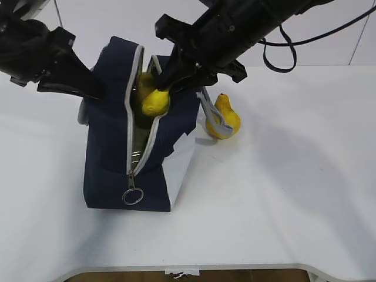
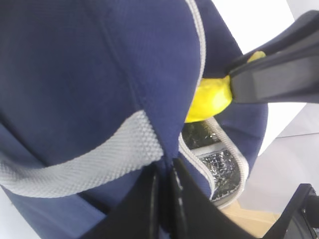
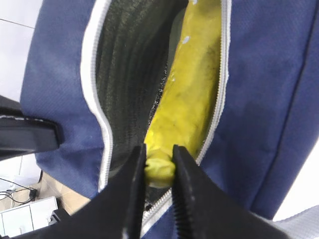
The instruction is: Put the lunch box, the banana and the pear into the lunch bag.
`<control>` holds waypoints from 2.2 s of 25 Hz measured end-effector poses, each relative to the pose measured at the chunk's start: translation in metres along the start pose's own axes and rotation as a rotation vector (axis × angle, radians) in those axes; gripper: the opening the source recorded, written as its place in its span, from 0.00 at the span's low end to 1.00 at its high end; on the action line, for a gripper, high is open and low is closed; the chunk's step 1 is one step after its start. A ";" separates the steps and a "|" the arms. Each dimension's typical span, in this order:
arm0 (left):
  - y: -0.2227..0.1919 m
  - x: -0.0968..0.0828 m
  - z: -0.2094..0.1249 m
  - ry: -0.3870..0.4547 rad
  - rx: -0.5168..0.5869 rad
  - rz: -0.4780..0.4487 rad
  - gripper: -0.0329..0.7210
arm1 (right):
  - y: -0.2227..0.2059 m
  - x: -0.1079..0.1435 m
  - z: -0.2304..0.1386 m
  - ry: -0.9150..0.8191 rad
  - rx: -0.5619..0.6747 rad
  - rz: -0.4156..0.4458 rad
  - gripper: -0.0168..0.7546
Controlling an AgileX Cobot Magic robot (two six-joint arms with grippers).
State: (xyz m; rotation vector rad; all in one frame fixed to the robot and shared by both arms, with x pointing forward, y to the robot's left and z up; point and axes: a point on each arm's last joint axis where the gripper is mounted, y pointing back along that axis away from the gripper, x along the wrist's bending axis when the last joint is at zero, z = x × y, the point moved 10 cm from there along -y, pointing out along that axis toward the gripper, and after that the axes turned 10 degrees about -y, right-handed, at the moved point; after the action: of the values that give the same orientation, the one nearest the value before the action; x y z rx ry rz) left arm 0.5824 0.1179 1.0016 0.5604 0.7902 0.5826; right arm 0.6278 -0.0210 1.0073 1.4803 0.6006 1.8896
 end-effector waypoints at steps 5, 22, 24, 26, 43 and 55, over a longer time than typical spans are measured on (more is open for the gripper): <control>0.000 0.000 0.001 0.001 -0.003 0.000 0.04 | 0.000 0.001 0.000 0.019 0.002 0.003 0.58; 0.000 -0.001 -0.003 -0.006 0.017 -0.004 0.04 | 0.059 -0.040 0.043 0.173 -0.137 -0.419 0.75; 0.000 -0.001 -0.003 -0.006 0.017 -0.004 0.04 | 0.065 -0.052 0.048 0.145 -0.154 -0.467 0.75; 0.000 -0.001 -0.003 -0.006 0.018 -0.005 0.04 | 0.070 -0.063 0.053 0.115 -0.169 -0.491 0.75; 0.000 -0.002 -0.007 -0.012 0.037 -0.008 0.04 | -0.004 -0.138 0.099 0.049 -0.219 -0.520 0.69; 0.000 0.001 -0.011 -0.028 0.060 0.004 0.04 | -0.039 -0.167 0.092 0.013 -0.122 -0.552 0.68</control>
State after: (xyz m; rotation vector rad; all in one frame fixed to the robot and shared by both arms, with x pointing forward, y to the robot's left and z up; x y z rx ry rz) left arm 0.5739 0.1216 0.9948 0.6241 0.7825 0.5550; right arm 0.7496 -0.1202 0.8918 1.0824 0.7898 1.4739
